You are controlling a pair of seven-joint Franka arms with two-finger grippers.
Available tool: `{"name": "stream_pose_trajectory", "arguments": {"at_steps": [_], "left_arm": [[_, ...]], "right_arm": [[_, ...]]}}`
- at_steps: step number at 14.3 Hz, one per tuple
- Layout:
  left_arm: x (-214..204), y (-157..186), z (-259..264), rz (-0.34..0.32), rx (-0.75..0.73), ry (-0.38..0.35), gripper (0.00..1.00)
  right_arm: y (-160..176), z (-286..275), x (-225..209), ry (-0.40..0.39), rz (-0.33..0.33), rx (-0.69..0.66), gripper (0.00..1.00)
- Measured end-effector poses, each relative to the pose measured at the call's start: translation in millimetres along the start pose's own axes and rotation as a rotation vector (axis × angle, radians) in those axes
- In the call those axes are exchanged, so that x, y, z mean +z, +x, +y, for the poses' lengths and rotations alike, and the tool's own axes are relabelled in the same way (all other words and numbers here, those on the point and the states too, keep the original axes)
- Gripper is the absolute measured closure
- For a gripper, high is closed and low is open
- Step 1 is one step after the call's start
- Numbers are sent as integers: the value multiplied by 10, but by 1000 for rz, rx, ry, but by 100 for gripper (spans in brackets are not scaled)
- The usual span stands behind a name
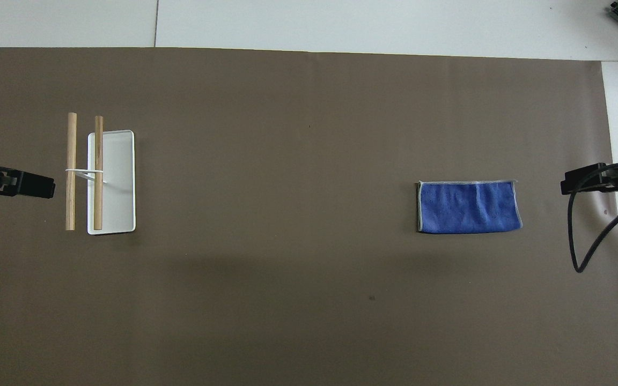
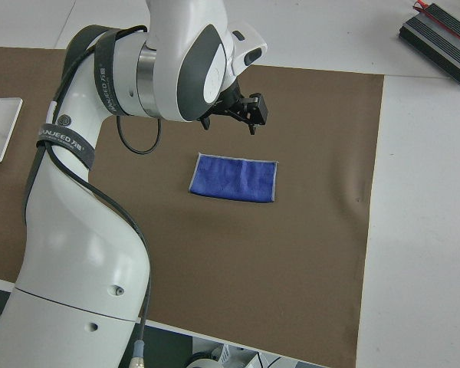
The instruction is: Right arm passes towel to left arm to hang
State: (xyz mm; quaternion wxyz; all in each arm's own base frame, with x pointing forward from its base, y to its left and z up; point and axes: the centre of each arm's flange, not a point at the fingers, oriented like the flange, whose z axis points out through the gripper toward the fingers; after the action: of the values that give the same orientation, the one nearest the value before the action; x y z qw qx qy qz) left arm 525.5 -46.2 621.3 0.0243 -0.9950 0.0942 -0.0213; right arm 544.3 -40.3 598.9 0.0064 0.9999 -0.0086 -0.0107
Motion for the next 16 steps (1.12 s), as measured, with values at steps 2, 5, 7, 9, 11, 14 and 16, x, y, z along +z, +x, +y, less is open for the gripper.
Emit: {"name": "stream_pose_trajectory", "arguments": {"at_steps": [2, 5, 7, 9, 11, 14, 16], "left_arm": [[0, 0, -1, 0, 0, 0, 0], [4, -5, -29, -2, -6, -1, 0], [9, -13, -94, -3, -17, -1, 0], [12, -19, -137, -4, -25, -2, 0], [13, -19, -139, -4, -25, -2, 0], [14, -20, -138, -4, -25, -2, 0], [15, -20, -138, -4, -25, -2, 0]], "right_arm": [[-7, 1, -2, 0, 0, 0, 0], [-31, 0, 46, 2, -1, -1, 0], [-19, -5, 133, 2, 19, -2, 0], [11, -29, 273, 1, 27, -7, 0], [77, -81, 530, -1, 39, -16, 0], [268, -281, 1219, -10, 59, -50, 0], [389, -376, 1752, -20, 69, -66, 0]]}}
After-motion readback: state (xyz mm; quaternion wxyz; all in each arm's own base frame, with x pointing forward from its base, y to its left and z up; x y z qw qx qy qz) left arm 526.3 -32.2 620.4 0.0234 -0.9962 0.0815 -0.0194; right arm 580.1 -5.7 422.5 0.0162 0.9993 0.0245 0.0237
